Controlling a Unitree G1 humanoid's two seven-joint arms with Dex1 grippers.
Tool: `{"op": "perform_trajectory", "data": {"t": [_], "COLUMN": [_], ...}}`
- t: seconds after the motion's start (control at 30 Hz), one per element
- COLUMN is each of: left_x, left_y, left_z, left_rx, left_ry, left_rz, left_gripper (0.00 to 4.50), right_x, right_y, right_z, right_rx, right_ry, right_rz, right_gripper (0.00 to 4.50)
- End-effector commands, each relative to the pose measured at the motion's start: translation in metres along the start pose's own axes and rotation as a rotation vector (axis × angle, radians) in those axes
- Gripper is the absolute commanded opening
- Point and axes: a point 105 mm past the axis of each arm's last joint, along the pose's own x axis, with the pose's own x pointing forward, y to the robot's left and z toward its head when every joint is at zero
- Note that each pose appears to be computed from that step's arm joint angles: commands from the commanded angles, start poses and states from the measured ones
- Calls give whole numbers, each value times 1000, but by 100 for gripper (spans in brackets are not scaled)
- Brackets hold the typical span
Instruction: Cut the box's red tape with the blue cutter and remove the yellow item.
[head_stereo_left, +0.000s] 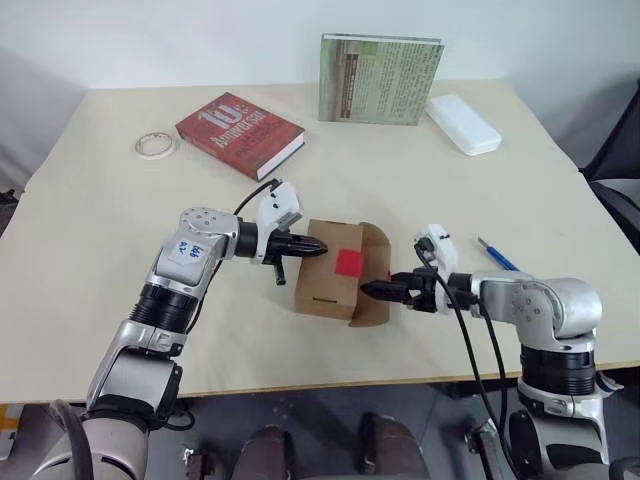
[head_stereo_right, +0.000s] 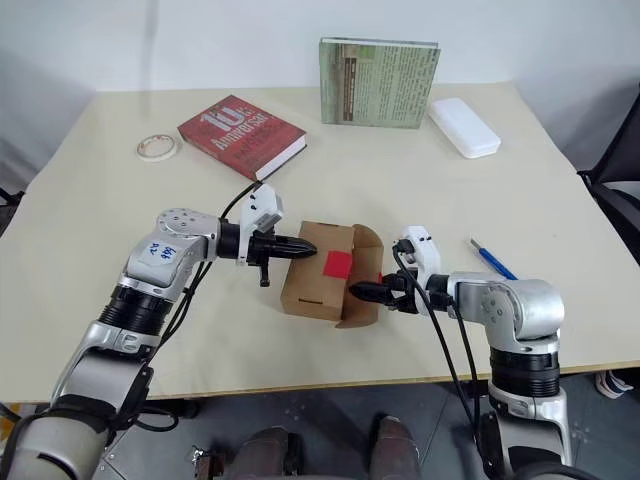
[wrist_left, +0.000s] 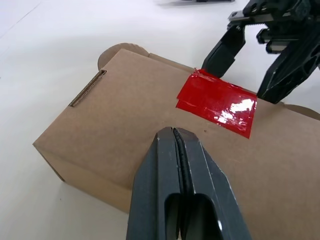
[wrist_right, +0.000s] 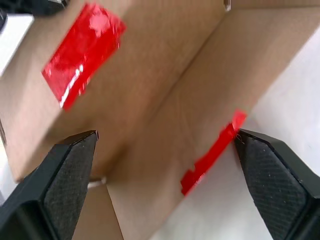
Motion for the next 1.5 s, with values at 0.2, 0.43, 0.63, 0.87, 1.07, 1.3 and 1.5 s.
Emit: {"op": "perform_trajectory", "data": {"t": [0.2,0.43,0.63,0.87,1.07,1.3,1.5], "left_x": [11,9,4,1,4,5,4], "left_y": [-10,-8,-2,2,4,5,7], "left_z": [-10,-12,-13,-16,-15,-13,-13], "left_rx": [-43,-46,-44,-40,-37,-29,-27], "left_ry": [26,31,34,36,27,22,22], "left_rz": [-16,0,26,43,46,47,55], "left_gripper": [0,0,0,0,0,0,0], "right_x": [29,30,24,7,15,24,24], "right_y": [7,-6,-7,21,24,24,24], "right_z": [-6,-9,3,16,-2,0,-2], "right_rx": [84,179,196,161,136,162,196], "right_ry": [69,89,31,-13,29,29,44], "right_rz": [47,2,-24,81,77,75,91], "right_gripper": [446,243,27,3,3,154,154]}}
